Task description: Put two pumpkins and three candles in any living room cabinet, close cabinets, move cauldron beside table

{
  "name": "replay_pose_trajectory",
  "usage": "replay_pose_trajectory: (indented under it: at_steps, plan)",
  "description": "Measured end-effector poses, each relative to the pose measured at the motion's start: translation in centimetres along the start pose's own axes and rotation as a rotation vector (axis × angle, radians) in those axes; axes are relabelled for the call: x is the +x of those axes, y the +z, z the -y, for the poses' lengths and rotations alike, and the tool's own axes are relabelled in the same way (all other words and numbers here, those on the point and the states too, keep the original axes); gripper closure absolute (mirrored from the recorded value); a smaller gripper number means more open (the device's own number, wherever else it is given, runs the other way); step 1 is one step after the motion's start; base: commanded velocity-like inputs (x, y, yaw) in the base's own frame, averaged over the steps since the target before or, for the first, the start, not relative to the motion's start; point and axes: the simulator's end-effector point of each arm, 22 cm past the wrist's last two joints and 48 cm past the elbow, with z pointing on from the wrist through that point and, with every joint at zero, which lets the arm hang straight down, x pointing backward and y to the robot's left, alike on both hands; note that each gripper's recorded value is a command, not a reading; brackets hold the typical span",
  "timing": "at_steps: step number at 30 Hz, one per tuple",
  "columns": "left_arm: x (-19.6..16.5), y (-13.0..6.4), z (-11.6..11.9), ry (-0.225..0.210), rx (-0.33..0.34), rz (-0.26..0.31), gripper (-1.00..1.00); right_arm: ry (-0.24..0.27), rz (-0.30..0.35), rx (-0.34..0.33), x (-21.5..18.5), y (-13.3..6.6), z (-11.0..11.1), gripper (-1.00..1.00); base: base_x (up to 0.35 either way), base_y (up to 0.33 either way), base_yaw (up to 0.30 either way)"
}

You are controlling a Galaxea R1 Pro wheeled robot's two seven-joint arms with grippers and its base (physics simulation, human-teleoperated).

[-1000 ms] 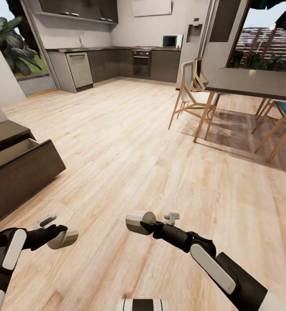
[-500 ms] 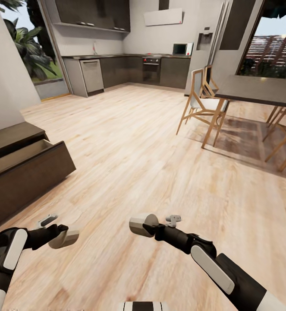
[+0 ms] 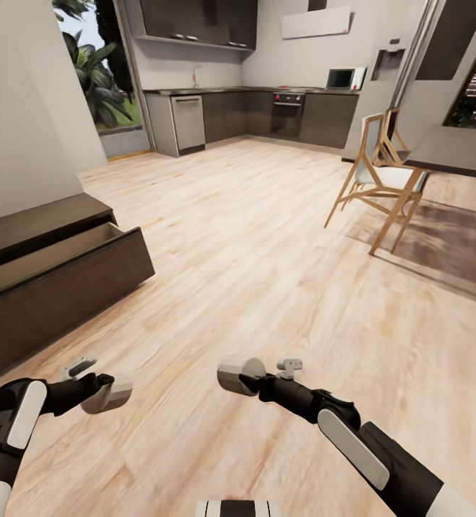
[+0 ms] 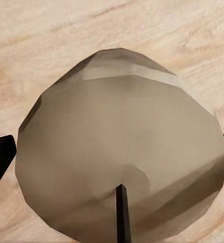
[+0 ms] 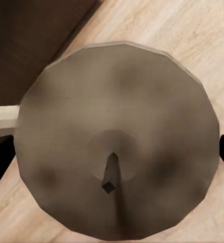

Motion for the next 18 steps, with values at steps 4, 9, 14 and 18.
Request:
replay_pose_trajectory:
  at_steps: [4,9,14,18]
  plan:
    - [0.2,0.2,-0.1,0.000,-0.003,-0.005,1.00,-0.042,-0.003,0.017,0.1,0.0,0.5,1.00,0.323,0.000,0.115]
    - [0.3,0.2,-0.1,0.000,-0.003,-0.008,1.00,-0.054,0.000,0.021,0.0,0.0,0.6,1.00,0.336,0.000,0.015]
    - [0.4,0.3,-0.1,-0.001,-0.004,-0.011,1.00,-0.050,-0.019,0.051,0.9,0.1,2.1,1.00,0.338,0.000,0.001]
    - [0.5,0.4,-0.1,-0.001,-0.004,-0.013,1.00,-0.044,-0.029,0.061,1.3,0.2,2.6,1.00,0.335,0.000,0.000]
